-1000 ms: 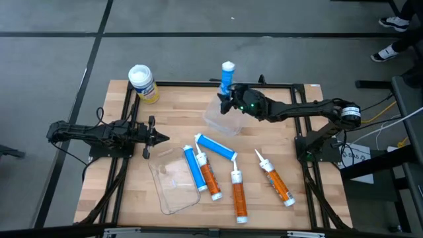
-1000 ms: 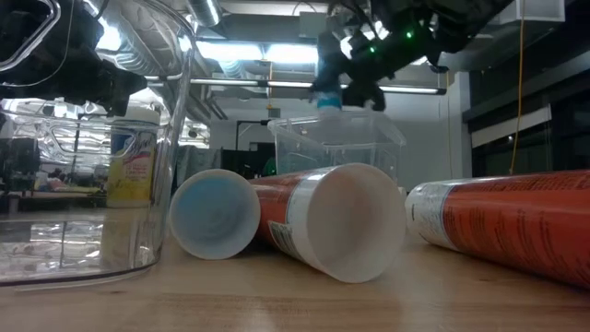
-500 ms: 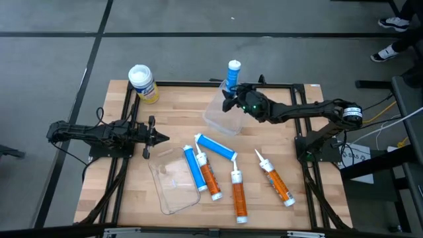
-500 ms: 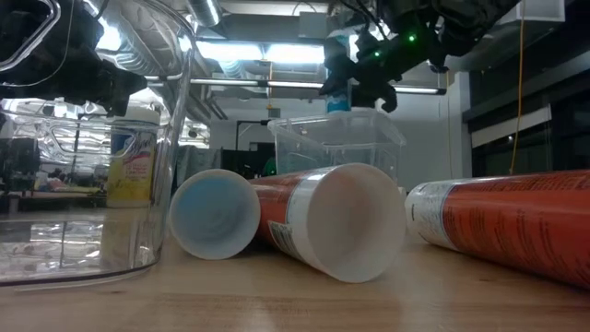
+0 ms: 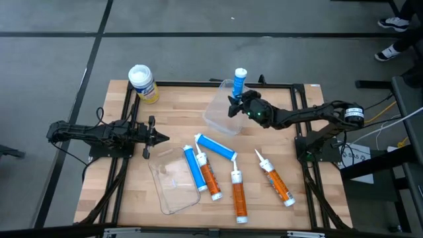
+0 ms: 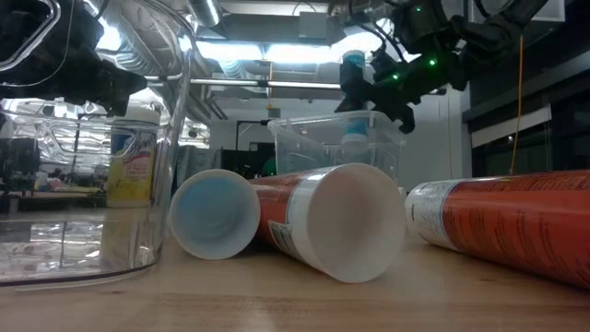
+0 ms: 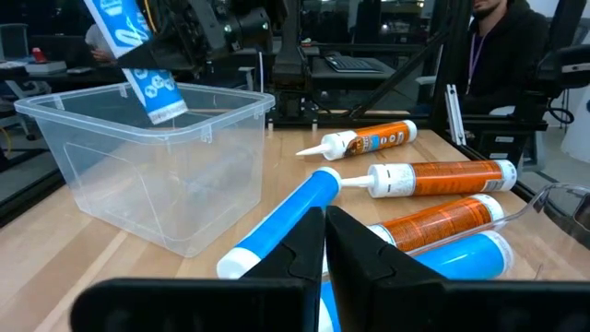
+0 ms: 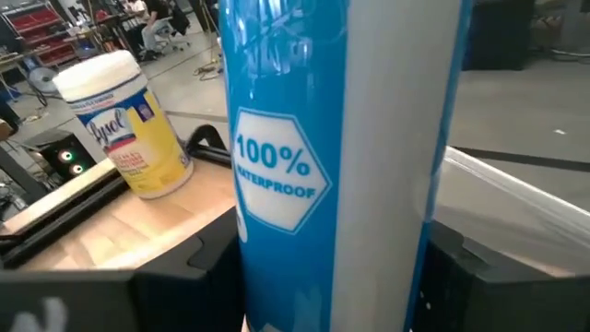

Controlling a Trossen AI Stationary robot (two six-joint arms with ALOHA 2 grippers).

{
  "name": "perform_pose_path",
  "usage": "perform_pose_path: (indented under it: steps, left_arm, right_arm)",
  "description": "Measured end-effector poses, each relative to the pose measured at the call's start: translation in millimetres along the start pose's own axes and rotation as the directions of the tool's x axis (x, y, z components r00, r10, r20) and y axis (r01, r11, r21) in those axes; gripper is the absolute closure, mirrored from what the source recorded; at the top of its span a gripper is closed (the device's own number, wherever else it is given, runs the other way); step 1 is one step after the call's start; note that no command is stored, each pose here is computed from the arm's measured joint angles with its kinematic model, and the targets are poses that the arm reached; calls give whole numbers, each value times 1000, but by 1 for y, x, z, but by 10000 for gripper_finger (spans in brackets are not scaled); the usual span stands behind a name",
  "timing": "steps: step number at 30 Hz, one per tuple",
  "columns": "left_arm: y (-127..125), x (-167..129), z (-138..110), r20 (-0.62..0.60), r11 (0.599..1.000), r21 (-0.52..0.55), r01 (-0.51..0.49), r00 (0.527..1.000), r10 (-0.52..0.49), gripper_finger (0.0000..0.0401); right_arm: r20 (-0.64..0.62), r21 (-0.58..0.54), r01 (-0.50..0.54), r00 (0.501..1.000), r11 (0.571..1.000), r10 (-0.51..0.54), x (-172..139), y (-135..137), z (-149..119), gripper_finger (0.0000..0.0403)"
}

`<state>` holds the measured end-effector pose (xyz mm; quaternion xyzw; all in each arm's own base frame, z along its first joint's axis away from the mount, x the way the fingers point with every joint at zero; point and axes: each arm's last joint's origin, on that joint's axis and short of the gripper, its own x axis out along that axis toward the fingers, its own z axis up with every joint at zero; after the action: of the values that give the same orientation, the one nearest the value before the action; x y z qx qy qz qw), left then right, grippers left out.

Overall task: Pick & place silicon tubes, Sealant and Lysol wipes
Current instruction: Put the top right blue sealant into the white bin

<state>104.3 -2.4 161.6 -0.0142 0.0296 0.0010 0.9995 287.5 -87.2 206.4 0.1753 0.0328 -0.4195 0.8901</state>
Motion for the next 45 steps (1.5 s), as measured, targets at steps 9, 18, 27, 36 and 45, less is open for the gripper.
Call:
perform_pose_path:
  steps: [9, 18, 27, 36, 45]
  left_arm:
    - [0, 0, 0, 0, 1000, 0, 0, 1000, 0, 391]
    - [0, 0, 0, 0, 1000, 0, 0, 1000, 0, 393]
    - [0, 0, 0, 0, 1000, 0, 0, 1000, 0, 389]
    - [0, 0, 0, 0, 1000, 0, 0, 1000, 0, 390]
    - [0, 0, 0, 0, 1000, 0, 0, 1000, 0, 393]
  right_arm:
    - [25, -89, 101, 995, 991, -99, -19, -22, -3, 191]
    - [38, -182, 181, 983, 967, -177, -27, -50, 4, 191]
    - [75, -179, 201, 979, 963, -190, -20, -74, 13, 191]
    - [66, -99, -44, 997, 994, 50, -21, -56, 17, 191]
    - [-39, -89, -240, 971, 967, 237, -25, -16, 1, 191]
